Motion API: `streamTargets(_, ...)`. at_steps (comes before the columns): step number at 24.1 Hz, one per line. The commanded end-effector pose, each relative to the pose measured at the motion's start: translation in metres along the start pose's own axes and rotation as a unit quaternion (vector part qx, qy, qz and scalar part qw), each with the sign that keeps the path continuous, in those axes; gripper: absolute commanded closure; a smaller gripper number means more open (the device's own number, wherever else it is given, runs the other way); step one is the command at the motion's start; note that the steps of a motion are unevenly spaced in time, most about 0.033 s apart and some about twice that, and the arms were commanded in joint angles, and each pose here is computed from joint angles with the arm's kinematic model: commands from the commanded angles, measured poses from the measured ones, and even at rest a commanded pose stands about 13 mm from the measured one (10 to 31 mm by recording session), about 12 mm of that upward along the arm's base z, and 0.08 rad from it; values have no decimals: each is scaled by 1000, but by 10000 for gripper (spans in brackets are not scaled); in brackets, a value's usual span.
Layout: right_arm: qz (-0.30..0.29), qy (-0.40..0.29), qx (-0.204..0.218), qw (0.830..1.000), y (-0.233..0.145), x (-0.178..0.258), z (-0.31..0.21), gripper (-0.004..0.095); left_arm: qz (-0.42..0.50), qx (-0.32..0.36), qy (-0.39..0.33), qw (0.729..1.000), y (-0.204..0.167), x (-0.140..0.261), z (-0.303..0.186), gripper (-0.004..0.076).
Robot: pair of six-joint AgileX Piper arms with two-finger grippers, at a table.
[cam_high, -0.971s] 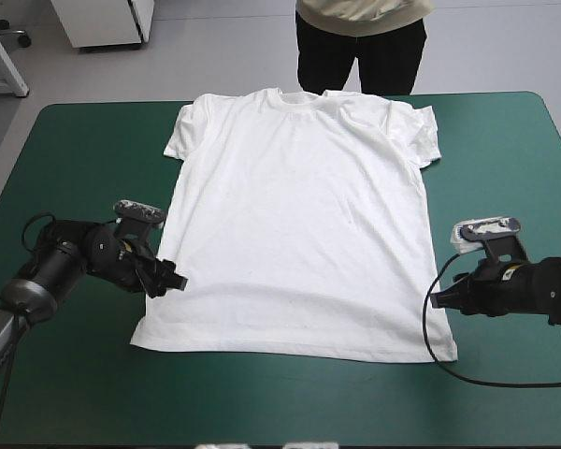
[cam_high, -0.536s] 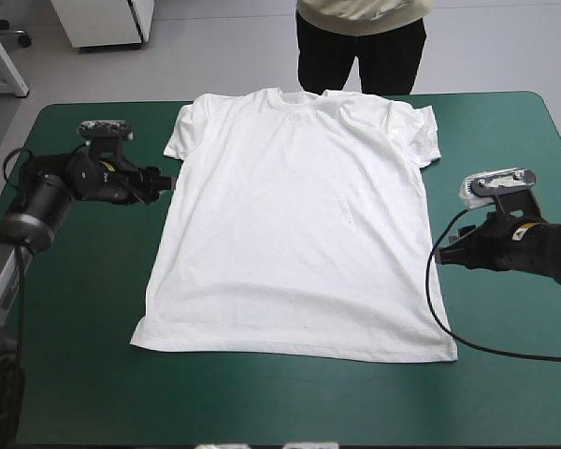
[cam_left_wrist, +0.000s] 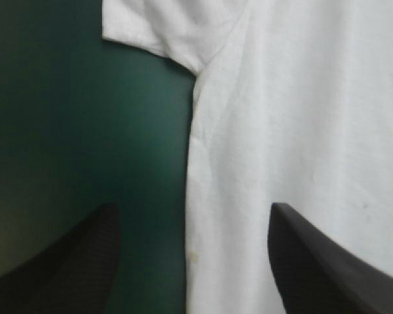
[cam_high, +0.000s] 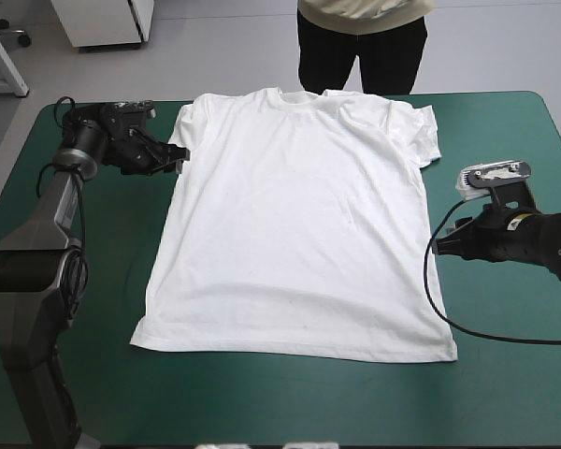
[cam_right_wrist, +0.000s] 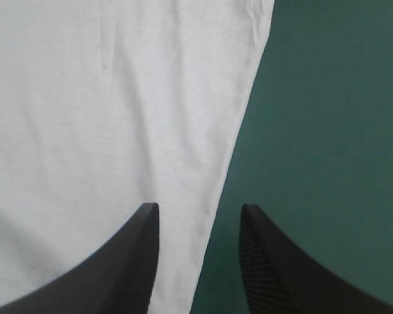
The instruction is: Fold the cloth
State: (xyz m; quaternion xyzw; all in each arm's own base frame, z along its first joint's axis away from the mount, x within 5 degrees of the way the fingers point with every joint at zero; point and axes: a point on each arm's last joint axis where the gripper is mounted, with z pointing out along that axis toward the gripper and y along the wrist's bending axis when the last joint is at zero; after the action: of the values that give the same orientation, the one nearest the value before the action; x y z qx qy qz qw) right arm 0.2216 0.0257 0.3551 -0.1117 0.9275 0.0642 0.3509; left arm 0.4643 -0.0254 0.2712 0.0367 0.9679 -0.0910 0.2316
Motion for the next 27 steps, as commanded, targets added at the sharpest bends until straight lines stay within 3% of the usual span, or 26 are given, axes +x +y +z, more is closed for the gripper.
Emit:
streamTargets(1, -3, -46, 8, 999, -1, -12, -10, 517, 1, 15, -23, 1000, -7, -11, -17, 251)
streamTargets(4, -3, -41, 8, 999, -3, -13, -4, 517, 34, 24, 27, 999, -17, -3, 8, 253)
streamTargets(10, -3, -37, 8, 999, -3, -14, -1, 517, 63, 13, 77, 995, -33, 8, 43, 390)
streamTargets(12, -3, -36, 8, 999, -3, -14, -1, 517, 64, 11, 83, 994, -33, 9, 47, 513)
streamTargets(14, -3, -36, 8, 999, -3, -14, -1, 517, 75, 5, 80, 994, -32, 9, 47, 703)
streamTargets(15, -3, -37, 8, 999, -3, -14, -1, 517, 76, 3, 79, 994, -31, 9, 47, 729)
streamTargets(23, -12, -67, 23, 997, -8, -27, 2, 513, 74, 7, 80, 994, -32, 9, 47, 733)
streamTargets(27, -13, -46, 19, 999, -15, -51, 24, 406, 77, 7, 82, 994, -32, 9, 47, 733)
